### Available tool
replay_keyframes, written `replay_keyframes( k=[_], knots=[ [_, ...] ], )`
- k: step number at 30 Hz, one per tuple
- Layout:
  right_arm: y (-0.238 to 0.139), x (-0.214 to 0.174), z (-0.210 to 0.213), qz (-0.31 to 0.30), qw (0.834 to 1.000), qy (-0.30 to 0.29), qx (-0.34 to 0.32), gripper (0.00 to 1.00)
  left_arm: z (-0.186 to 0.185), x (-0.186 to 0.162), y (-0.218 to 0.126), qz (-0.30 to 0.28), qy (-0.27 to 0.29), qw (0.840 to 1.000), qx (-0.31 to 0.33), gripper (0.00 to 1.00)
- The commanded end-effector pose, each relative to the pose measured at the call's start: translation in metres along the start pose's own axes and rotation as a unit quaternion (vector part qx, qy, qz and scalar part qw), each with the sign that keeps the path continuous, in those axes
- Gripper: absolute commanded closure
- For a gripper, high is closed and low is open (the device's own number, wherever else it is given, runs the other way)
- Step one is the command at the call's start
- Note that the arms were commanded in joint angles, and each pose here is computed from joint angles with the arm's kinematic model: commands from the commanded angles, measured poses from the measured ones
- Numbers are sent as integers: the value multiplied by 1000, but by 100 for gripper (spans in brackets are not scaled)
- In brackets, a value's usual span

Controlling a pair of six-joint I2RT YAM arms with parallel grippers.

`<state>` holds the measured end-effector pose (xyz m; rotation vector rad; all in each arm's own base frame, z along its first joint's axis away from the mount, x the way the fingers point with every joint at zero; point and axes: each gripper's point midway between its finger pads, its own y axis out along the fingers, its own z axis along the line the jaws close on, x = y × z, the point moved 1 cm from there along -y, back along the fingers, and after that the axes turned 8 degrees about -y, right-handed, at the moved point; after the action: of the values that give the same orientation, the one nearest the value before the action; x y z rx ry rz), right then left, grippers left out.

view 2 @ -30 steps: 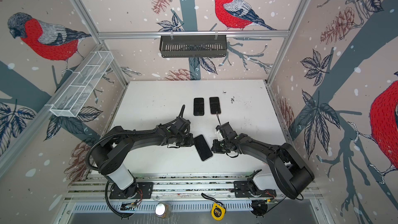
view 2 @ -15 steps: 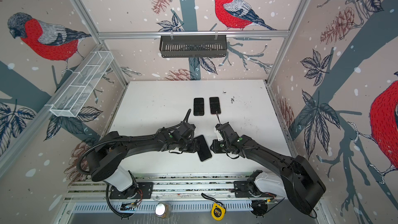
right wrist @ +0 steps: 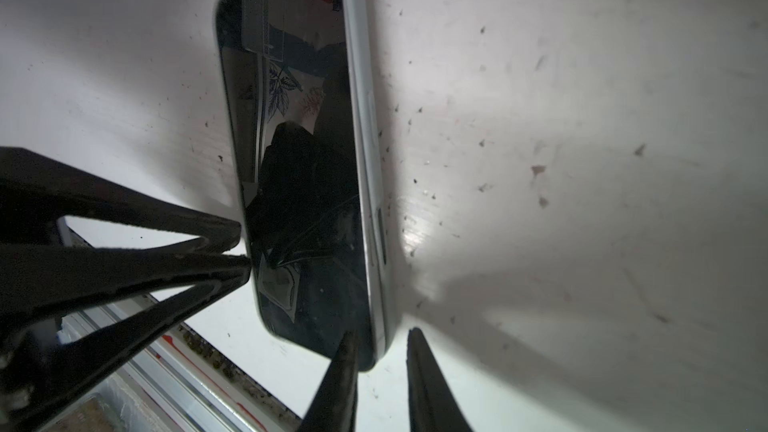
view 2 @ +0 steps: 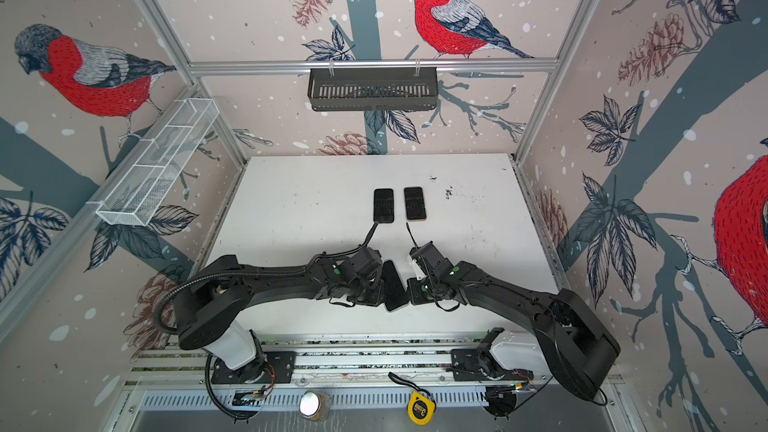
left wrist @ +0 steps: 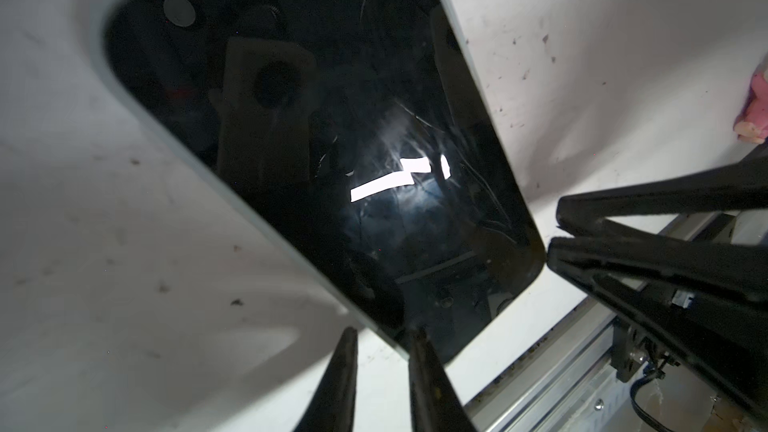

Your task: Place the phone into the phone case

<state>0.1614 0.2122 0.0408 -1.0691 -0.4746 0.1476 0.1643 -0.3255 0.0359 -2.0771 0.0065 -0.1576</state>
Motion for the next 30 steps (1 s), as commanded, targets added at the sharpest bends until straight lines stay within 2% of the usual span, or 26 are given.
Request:
replay_keyframes(
  k=[1,9,30],
  knots=[
    [3,-3,-3,9,1000,-10,-15,78,8,-2,1,2,0,1000,21,75],
    [5,-6,-6,27,999,-29,-37,80,13,-5,6,14,5,999,35,75],
    [15,-18,2,58,996,-51,-41,88,12,-6,9,15,9,999,32,75]
  ],
)
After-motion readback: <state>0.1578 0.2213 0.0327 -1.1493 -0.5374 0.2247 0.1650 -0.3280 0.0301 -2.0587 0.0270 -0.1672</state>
